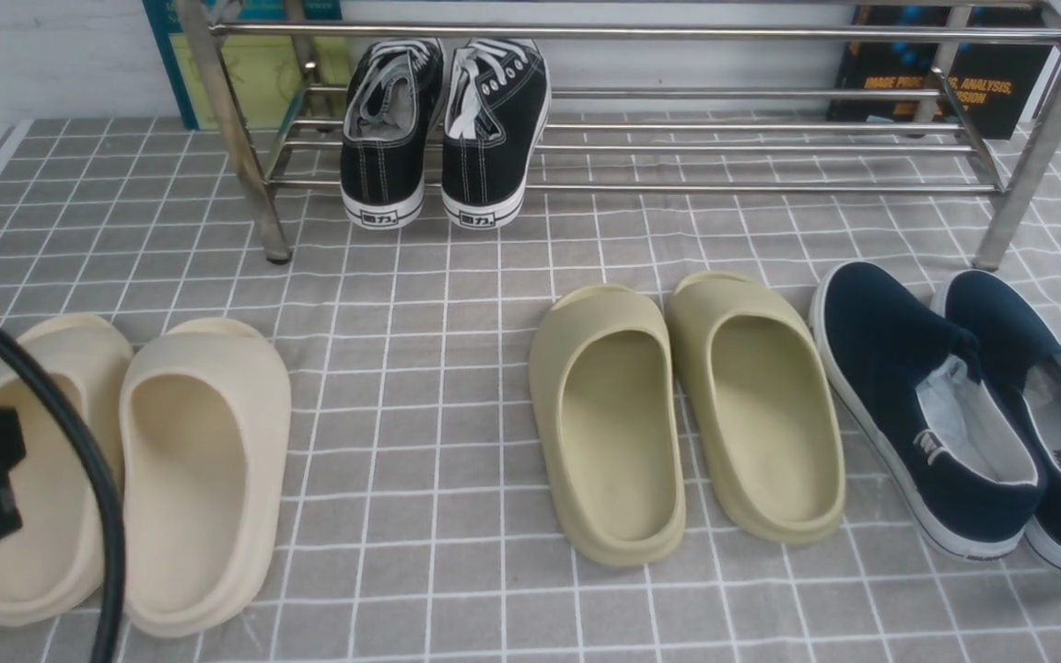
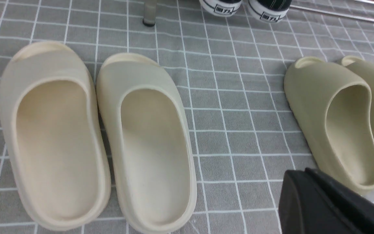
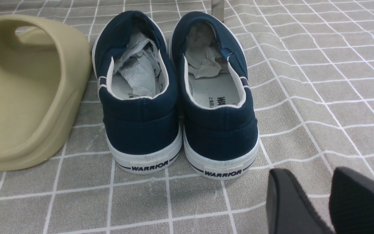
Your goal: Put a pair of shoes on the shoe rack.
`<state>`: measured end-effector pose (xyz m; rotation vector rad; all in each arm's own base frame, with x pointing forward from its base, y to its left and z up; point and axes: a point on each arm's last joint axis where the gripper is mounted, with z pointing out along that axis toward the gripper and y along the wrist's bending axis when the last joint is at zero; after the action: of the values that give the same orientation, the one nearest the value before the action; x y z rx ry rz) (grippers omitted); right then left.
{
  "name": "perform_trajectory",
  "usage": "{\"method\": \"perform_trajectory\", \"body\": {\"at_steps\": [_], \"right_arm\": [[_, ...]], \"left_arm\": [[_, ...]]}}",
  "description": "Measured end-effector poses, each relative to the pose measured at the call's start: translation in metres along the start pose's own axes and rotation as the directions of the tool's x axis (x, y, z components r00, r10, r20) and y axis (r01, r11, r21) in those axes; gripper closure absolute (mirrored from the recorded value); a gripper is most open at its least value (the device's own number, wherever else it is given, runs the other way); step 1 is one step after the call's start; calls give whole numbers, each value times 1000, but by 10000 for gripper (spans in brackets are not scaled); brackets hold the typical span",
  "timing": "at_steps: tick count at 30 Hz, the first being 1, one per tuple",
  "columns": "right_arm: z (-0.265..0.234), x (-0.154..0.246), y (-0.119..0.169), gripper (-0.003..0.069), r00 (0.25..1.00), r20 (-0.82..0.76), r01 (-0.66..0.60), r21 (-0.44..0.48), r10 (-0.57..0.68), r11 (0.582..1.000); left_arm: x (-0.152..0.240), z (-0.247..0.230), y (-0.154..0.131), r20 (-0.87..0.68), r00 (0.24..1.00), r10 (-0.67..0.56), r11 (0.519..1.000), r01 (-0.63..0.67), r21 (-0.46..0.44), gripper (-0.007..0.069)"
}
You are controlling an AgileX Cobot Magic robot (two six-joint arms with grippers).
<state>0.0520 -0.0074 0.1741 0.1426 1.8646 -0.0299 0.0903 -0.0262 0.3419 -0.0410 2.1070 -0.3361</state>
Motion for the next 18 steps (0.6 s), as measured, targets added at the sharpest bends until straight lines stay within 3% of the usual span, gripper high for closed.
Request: {"method": "perform_trajectory", "body": {"at_steps": [9, 14, 18], "right_arm": [[0, 0, 0, 419, 1000, 0, 20, 0, -20, 1000], [0, 0, 0, 419, 1000, 0, 20, 0, -20, 1000], [0, 0, 0, 419, 1000, 0, 20, 0, -20, 1000]], "left_arm": [[2, 3, -1, -2, 1000, -9, 1000, 9, 14, 638], [24, 17, 5, 116, 993, 21, 997, -30, 72, 638], [45, 25, 15, 224, 974, -27, 996, 8, 87, 638]]}}
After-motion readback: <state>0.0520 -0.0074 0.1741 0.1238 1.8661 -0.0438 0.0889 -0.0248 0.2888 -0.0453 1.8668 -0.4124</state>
